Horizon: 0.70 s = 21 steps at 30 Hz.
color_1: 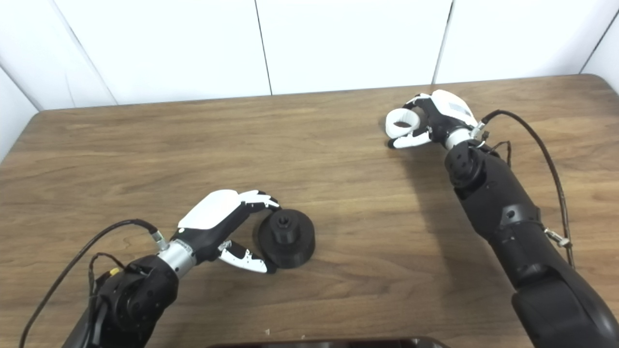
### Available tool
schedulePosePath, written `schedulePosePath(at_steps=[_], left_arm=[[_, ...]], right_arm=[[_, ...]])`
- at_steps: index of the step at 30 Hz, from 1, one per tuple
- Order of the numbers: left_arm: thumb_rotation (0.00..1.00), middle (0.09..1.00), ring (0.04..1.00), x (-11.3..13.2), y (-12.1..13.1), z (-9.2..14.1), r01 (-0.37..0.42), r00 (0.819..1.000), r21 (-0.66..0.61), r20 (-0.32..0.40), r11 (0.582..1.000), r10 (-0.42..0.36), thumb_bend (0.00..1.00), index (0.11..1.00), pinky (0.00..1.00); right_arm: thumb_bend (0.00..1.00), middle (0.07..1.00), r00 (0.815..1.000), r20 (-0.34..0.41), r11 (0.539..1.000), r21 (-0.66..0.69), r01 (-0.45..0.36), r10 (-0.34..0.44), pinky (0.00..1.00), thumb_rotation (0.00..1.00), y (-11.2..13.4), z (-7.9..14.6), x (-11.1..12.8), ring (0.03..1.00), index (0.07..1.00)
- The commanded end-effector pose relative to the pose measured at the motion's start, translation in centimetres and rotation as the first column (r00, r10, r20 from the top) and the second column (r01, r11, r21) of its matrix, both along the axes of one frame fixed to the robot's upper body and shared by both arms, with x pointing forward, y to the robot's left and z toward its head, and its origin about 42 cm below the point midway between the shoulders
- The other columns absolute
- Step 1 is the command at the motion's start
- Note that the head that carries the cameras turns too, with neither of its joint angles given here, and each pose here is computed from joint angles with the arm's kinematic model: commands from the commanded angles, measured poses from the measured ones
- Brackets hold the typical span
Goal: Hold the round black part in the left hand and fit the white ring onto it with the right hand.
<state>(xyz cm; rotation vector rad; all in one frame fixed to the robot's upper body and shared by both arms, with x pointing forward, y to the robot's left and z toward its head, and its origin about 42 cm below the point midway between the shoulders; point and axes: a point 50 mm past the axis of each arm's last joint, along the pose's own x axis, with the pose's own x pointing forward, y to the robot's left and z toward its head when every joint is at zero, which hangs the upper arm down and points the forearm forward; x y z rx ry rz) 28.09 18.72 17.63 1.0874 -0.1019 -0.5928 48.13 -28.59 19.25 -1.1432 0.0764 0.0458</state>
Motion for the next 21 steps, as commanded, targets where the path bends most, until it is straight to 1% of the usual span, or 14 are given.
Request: schedulePosePath(at_steps=[1, 8, 15, 21], left_arm=[[0.27, 0.875, 0.936, -0.18, 0.27, 0.45, 0.000, 1.000, 0.008, -0.001, 1.000, 0.000, 0.79, 0.735, 0.87], [0.26, 0.873, 0.933, -0.18, 0.22, 0.39, 0.002, 1.000, 0.010, 0.004, 1.000, -0.002, 0.79, 0.733, 0.87], [0.26, 0.874, 0.936, -0.21, 0.19, 0.35, 0.002, 1.000, 0.008, 0.003, 1.000, -0.002, 0.79, 0.734, 0.87], [0.26, 0.875, 0.936, -0.24, 0.25, 0.37, 0.005, 1.000, 0.012, 0.004, 1.000, -0.005, 0.79, 0.735, 0.87]], right_arm=[[0.73, 0.920, 0.994, 0.105, 1.000, 0.005, -0.029, 0.028, 0.85, 0.29, 0.55, 3.46, 1.35, 0.968, 0.719], [0.73, 0.912, 0.993, 0.114, 1.000, -0.002, -0.028, 0.028, 0.83, 0.28, 0.54, 3.58, 1.24, 0.959, 0.696], [0.71, 0.908, 0.992, 0.122, 1.000, 0.002, -0.026, 0.026, 0.84, 0.27, 0.37, 3.57, 1.07, 0.959, 0.686], [0.71, 0.900, 0.991, 0.127, 1.000, -0.005, -0.028, 0.028, 0.83, 0.27, 0.43, 3.50, 1.00, 0.952, 0.679]])
